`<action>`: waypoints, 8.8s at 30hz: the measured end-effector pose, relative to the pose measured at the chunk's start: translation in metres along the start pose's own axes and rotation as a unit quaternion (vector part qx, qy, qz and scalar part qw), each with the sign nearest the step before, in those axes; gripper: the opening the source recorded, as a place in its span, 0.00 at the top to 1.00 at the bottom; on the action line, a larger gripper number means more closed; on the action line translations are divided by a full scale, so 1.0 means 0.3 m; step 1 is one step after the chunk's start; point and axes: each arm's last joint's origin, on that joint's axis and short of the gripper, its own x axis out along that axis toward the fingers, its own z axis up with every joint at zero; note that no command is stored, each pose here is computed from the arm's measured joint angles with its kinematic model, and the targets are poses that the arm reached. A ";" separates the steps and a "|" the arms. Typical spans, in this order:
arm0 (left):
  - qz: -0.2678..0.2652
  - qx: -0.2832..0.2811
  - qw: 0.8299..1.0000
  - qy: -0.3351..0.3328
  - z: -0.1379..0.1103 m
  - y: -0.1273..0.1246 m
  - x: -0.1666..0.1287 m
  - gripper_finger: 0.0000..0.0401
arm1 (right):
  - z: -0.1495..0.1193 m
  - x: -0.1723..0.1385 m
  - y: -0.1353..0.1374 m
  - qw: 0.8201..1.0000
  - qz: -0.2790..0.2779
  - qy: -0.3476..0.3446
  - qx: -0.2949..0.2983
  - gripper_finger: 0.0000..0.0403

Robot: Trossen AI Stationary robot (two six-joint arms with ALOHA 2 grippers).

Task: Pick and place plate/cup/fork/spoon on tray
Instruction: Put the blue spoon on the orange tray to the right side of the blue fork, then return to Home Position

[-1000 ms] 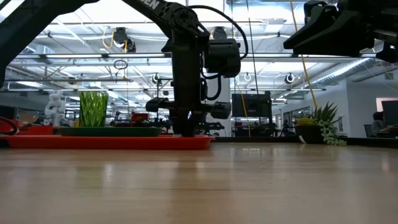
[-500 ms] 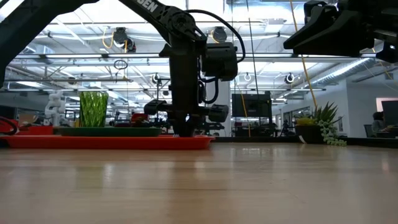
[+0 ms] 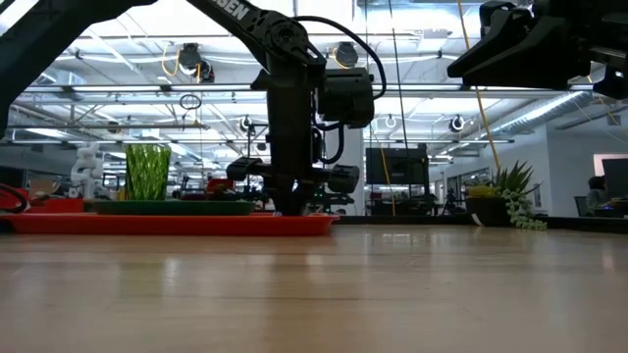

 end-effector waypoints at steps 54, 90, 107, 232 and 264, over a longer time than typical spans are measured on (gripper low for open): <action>-0.115 0.333 0.874 -0.335 -0.316 0.116 -0.802 0.94 | 0.057 -0.095 -0.047 0.973 0.010 -0.088 0.215 1.00; -0.481 0.393 0.690 -0.371 -0.469 0.470 -0.497 0.94 | -0.154 -0.150 0.067 0.934 0.056 -0.221 0.276 0.99; -0.448 0.399 0.683 -0.417 -0.450 0.571 -0.482 0.94 | -0.134 -0.185 -0.004 0.936 -0.025 -0.288 0.203 0.99; -0.386 0.360 0.702 -0.477 -0.350 0.616 -0.501 0.94 | -0.340 -0.211 -0.149 0.962 -0.031 -0.181 0.204 1.00; -0.447 0.345 0.690 -0.453 -0.402 0.755 -0.387 0.94 | -0.340 -0.210 -0.157 0.955 -0.042 -0.181 0.229 1.00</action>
